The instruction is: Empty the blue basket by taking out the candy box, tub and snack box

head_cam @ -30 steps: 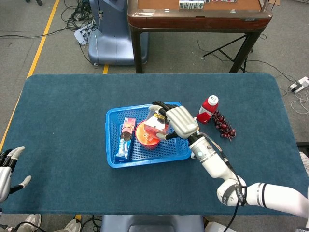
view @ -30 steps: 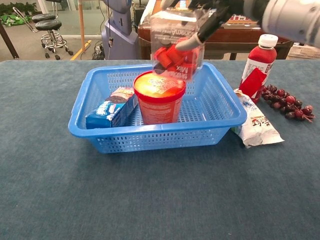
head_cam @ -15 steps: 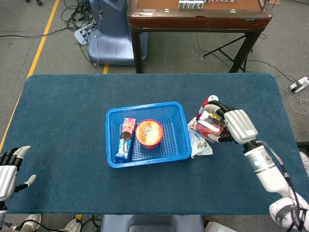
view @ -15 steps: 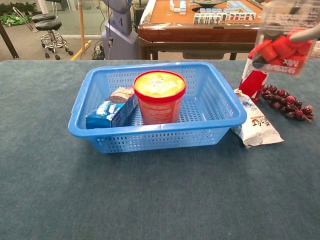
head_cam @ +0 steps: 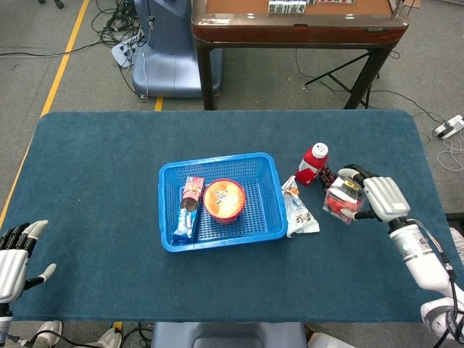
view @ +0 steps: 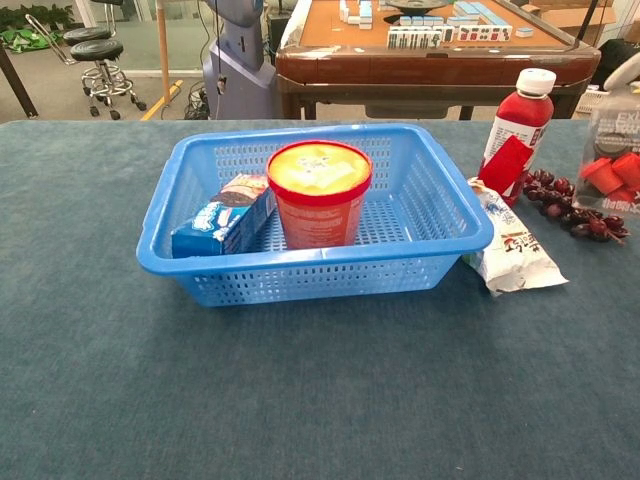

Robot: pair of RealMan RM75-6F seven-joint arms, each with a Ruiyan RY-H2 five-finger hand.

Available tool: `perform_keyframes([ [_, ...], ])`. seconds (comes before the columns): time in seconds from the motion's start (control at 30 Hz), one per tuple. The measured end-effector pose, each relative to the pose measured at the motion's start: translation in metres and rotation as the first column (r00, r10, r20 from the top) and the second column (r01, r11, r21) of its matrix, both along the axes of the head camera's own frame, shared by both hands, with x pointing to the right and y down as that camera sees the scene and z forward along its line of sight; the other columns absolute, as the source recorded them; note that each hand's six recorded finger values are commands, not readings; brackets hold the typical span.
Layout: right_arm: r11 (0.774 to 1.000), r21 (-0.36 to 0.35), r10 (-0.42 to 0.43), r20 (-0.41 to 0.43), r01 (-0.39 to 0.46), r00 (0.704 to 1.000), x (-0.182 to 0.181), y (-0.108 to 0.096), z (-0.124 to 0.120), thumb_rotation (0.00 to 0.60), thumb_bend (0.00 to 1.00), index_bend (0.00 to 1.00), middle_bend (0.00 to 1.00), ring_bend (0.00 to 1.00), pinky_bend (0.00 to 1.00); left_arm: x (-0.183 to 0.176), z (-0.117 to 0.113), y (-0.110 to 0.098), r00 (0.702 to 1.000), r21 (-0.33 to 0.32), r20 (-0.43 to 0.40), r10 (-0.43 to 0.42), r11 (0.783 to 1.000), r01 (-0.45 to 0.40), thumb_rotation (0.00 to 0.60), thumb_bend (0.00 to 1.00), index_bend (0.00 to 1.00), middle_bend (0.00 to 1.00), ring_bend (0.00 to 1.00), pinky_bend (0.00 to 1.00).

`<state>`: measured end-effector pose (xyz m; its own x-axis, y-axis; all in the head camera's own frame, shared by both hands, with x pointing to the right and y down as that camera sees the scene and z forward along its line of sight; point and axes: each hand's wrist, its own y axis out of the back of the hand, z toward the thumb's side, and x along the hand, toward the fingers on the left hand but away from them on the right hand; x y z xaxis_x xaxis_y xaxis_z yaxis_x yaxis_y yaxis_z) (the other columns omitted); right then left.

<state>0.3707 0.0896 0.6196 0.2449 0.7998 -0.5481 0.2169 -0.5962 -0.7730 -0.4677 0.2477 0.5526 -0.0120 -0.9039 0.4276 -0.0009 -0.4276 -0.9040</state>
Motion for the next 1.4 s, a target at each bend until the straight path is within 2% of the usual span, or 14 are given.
perform_keyframes([
  [0.17, 0.999, -0.047, 0.008, 0.034, -0.006, 0.999, 0.006, 0.009, 0.023, 0.600, 0.36, 0.40, 0.30, 0.28, 0.49, 0.001, -0.002, 0.000, 1.000, 0.007, -0.003, 0.000, 1.000, 0.000, 0.600, 0.22, 0.15, 0.18, 0.12, 0.12],
  [0.3, 0.997, -0.075, -0.018, 0.051, 0.022, 0.999, 0.005, 0.014, 0.033, 0.600, 0.32, 0.23, 0.19, 0.17, 0.36, 0.000, -0.002, 0.000, 1.000, 0.006, -0.001, -0.003, 1.000, 0.003, 0.600, 0.22, 0.15, 0.18, 0.12, 0.11],
  [0.53, 0.996, -0.077, -0.036, 0.032, 0.038, 0.999, 0.014, 0.017, 0.026, 0.600, 0.24, 0.01, 0.04, 0.05, 0.24, -0.002, -0.003, 0.000, 1.000, 0.009, 0.000, -0.002, 1.000, 0.002, 0.600, 0.22, 0.15, 0.18, 0.12, 0.10],
  [0.63, 0.997, -0.068, -0.034, 0.027, 0.036, 0.999, 0.019, 0.017, 0.018, 0.600, 0.21, 0.00, 0.00, 0.02, 0.20, 0.000, -0.003, -0.001, 1.000, 0.011, -0.004, 0.005, 1.000, -0.005, 0.600, 0.22, 0.15, 0.18, 0.12, 0.10],
  [0.8, 0.998, -0.053, -0.045, 0.021, 0.046, 0.999, 0.023, 0.018, 0.005, 0.600, 0.19, 0.00, 0.00, 0.00, 0.17, 0.002, -0.002, -0.001, 1.000, 0.012, -0.006, 0.009, 1.000, -0.009, 0.600, 0.22, 0.15, 0.18, 0.12, 0.10],
  [0.97, 0.998, -0.006, -0.066, 0.071, 0.067, 0.995, 0.011, 0.018, -0.012, 0.600, 0.16, 0.00, 0.02, 0.00, 0.17, 0.003, -0.003, -0.002, 1.000, 0.016, -0.003, 0.010, 1.000, -0.010, 0.600, 0.22, 0.15, 0.18, 0.12, 0.10],
  [1.2, 0.987, 0.042, -0.160, 0.173, 0.155, 0.972, -0.038, 0.020, -0.038, 0.600, 0.12, 0.00, 0.06, 0.01, 0.17, 0.003, -0.004, -0.001, 1.000, 0.016, -0.001, 0.012, 1.000, -0.012, 0.600, 0.22, 0.15, 0.18, 0.12, 0.10],
  [1.4, 0.966, 0.005, -0.255, 0.216, 0.260, 0.943, -0.095, 0.013, -0.034, 0.600, 0.07, 0.00, 0.05, 0.01, 0.17, 0.004, -0.006, 0.000, 1.000, 0.019, -0.007, 0.012, 1.000, -0.012, 0.600, 0.22, 0.15, 0.18, 0.12, 0.10],
])
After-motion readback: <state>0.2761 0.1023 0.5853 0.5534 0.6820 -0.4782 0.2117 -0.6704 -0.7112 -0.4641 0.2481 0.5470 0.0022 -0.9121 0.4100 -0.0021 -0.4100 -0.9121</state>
